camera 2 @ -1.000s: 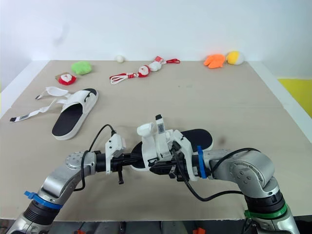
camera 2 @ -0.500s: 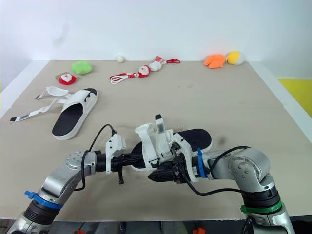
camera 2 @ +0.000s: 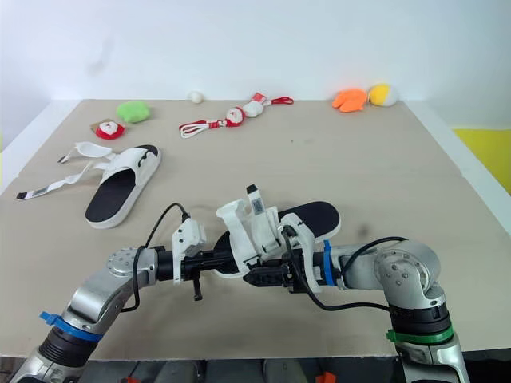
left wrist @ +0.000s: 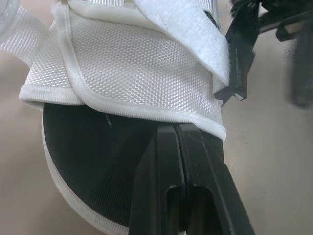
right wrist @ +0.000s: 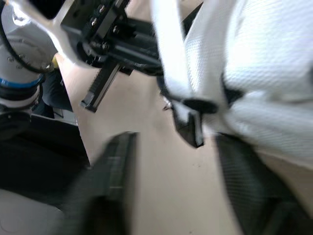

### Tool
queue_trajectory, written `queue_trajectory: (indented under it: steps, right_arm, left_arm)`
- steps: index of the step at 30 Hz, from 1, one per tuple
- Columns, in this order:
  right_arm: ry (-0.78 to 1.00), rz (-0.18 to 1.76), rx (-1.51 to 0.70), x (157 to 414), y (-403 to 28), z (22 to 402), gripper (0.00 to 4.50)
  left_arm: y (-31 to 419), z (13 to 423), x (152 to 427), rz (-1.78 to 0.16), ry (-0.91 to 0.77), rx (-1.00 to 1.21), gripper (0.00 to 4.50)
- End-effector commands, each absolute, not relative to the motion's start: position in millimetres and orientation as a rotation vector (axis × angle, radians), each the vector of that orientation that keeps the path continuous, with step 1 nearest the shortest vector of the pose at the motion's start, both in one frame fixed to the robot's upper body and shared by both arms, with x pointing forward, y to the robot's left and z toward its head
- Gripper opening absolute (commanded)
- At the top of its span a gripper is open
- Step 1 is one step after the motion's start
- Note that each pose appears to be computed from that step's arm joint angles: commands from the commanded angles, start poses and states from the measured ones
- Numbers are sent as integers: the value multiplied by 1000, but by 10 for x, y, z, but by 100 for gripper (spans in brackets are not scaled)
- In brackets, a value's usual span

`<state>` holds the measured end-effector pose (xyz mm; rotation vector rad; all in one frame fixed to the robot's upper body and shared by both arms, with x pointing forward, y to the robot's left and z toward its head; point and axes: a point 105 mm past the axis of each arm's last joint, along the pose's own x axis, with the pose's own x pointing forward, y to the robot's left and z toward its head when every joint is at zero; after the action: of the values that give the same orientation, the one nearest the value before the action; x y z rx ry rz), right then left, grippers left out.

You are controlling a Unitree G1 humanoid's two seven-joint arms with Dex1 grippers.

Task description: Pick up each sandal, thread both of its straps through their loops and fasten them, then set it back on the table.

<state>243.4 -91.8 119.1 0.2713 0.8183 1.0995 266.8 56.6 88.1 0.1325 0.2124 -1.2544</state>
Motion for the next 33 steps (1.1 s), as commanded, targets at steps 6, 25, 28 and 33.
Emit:
queue_trajectory:
  steps: [6, 25, 28, 33]
  right_arm:
    - [735, 1139, 277, 2476, -893, 1422, 4]
    - [1085, 1238, 121, 1853, -1144, 1010, 4]
    - [1087, 1256, 114, 1816, -1139, 1012, 4]
    - [1089, 1271, 94, 1793, -1141, 1016, 4]
  left_arm:
    - [544, 587, 2555, -1277, 342, 115, 0]
    - [533, 580, 2529, -1279, 346, 106, 0]
    - [529, 578, 2526, -1279, 346, 106, 0]
    - [533, 573, 2526, -1280, 347, 106, 0]
